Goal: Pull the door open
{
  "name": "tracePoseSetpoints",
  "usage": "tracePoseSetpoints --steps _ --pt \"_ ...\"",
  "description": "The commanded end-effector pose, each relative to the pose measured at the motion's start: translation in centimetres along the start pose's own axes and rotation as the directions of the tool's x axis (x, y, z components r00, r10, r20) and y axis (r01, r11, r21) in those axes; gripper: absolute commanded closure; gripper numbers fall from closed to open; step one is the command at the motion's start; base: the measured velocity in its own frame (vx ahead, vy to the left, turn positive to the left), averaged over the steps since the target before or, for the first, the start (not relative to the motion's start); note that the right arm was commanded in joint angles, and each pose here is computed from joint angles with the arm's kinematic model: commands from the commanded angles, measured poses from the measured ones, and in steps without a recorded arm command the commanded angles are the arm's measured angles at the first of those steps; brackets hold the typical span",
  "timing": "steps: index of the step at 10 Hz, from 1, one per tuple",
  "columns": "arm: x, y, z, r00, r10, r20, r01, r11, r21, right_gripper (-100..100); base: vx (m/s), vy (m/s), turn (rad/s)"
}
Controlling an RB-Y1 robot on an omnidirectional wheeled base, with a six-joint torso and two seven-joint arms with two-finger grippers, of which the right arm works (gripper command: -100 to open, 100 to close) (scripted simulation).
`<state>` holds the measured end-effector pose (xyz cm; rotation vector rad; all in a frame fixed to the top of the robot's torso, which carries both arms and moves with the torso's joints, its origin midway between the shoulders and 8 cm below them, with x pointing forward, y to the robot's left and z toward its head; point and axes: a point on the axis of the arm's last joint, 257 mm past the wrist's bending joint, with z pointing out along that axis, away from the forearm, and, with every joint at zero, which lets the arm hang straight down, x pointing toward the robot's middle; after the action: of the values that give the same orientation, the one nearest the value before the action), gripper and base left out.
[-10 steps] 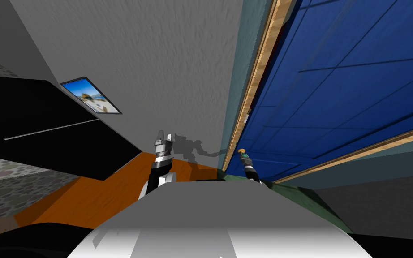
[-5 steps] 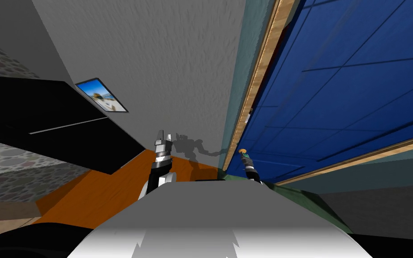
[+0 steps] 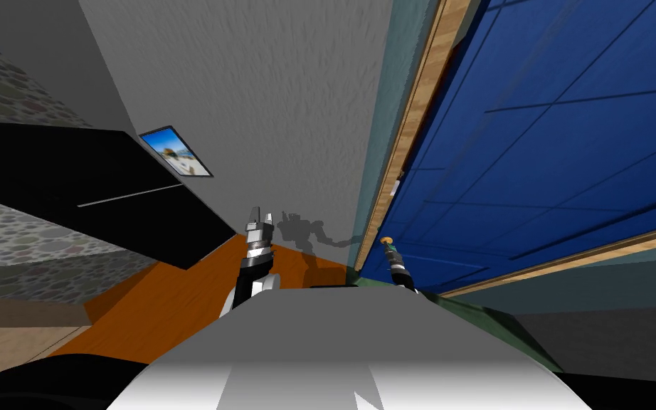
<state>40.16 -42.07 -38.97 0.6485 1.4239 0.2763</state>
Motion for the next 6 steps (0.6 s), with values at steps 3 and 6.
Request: tracePoseSetpoints --steps 3,6 --pt "0.16 -0.20 -0.19 0.994 0.111 0.005 -0.111 0.994 0.012 100 -0.039 -0.011 0.081" --pt "-0.01 -0.43 -0.23 0.985 0.173 0.011 -0.173 0.985 0.017 100 -0.036 -0.013 0.052"
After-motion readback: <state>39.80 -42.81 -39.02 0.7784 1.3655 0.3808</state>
